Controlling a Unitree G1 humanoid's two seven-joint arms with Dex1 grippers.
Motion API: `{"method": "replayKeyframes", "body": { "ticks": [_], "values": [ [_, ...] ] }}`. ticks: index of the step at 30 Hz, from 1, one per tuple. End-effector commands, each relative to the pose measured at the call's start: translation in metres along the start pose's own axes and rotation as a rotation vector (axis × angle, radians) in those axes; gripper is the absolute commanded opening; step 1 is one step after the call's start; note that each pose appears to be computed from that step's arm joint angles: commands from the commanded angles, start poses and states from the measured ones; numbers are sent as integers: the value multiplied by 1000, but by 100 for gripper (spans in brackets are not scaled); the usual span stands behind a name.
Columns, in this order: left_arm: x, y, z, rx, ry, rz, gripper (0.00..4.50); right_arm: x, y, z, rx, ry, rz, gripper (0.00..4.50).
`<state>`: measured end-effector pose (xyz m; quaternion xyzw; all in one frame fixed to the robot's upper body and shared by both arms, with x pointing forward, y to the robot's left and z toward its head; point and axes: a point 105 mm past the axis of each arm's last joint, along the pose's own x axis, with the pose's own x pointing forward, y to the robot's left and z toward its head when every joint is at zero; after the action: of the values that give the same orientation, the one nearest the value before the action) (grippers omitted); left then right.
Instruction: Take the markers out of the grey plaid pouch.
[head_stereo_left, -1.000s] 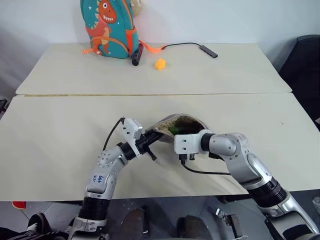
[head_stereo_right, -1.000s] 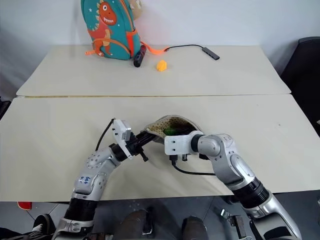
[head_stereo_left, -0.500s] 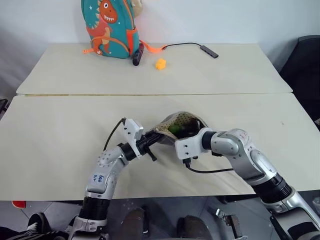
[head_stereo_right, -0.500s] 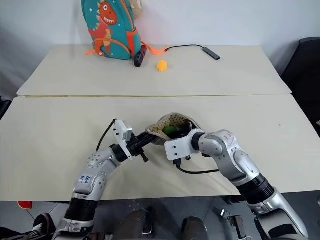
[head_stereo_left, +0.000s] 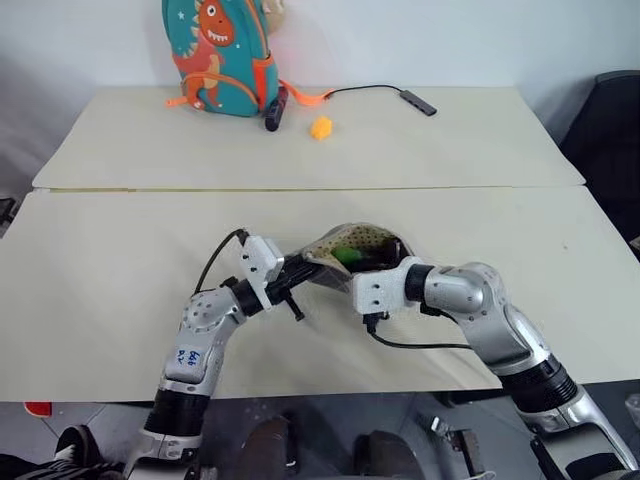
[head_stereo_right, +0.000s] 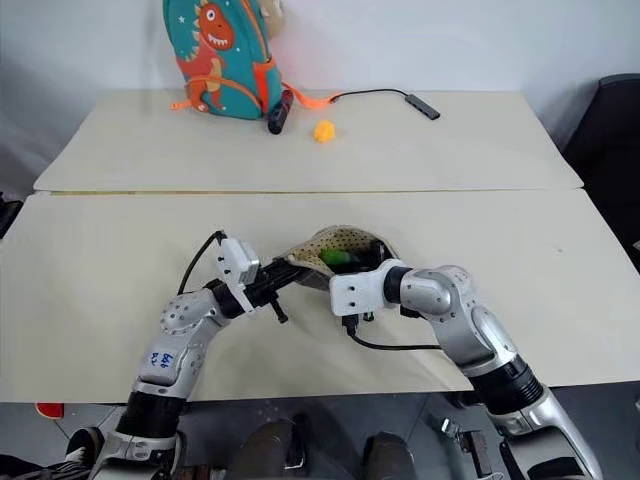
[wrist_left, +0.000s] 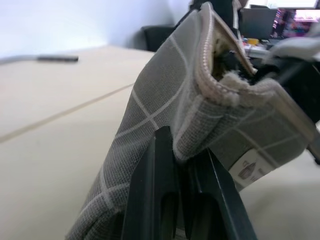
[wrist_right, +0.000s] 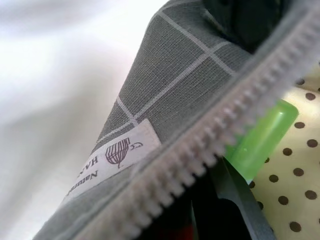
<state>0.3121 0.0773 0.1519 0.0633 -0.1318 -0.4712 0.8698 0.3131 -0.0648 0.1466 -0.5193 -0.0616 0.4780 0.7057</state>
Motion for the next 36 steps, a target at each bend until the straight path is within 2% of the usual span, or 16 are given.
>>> {"method": "replayKeyframes", "body": {
  "ticks": [1, 5, 9, 12, 15, 18, 21, 22, 24, 26, 33, 36],
  "values": [
    [0, 7, 12, 46, -58, 28, 0, -5, -1, 22, 98, -104, 5, 57],
    [-7, 11, 8, 68, -42, 25, 0, -9, -12, 11, 165, -40, -36, 57],
    [-13, 4, 1, 73, -24, -22, 0, -9, -17, 0, 129, 32, -61, 57],
    [-16, -5, -7, 104, 18, -71, 0, -7, -17, 3, 101, 28, -57, 57],
    [-12, -1, -5, 87, 3, -30, 0, -5, -15, 9, 115, 3, -40, 57],
    [1, 16, 8, -7, -81, 100, 0, 1, -8, 14, -7, 4, -7, 57],
    [7, 16, 11, -11, -96, 114, 0, 3, 3, 19, 123, -27, 41, 57],
    [8, 12, 12, 2, -99, 98, 0, 4, 2, 20, 88, -21, 22, 57],
    [9, -6, 6, 53, -70, 11, 0, 10, 0, 18, 315, -28, -60, 57],
    [7, -15, -2, 80, -38, -20, 0, 12, -2, 12, 404, 2, -107, 57],
    [-6, -17, -12, 97, -3, -31, 0, 5, -10, -4, 490, 60, -171, 57],
    [-7, -1, -8, 62, -28, 62, 0, 5, -12, 1, 425, 49, -143, 57]
  ]
}}
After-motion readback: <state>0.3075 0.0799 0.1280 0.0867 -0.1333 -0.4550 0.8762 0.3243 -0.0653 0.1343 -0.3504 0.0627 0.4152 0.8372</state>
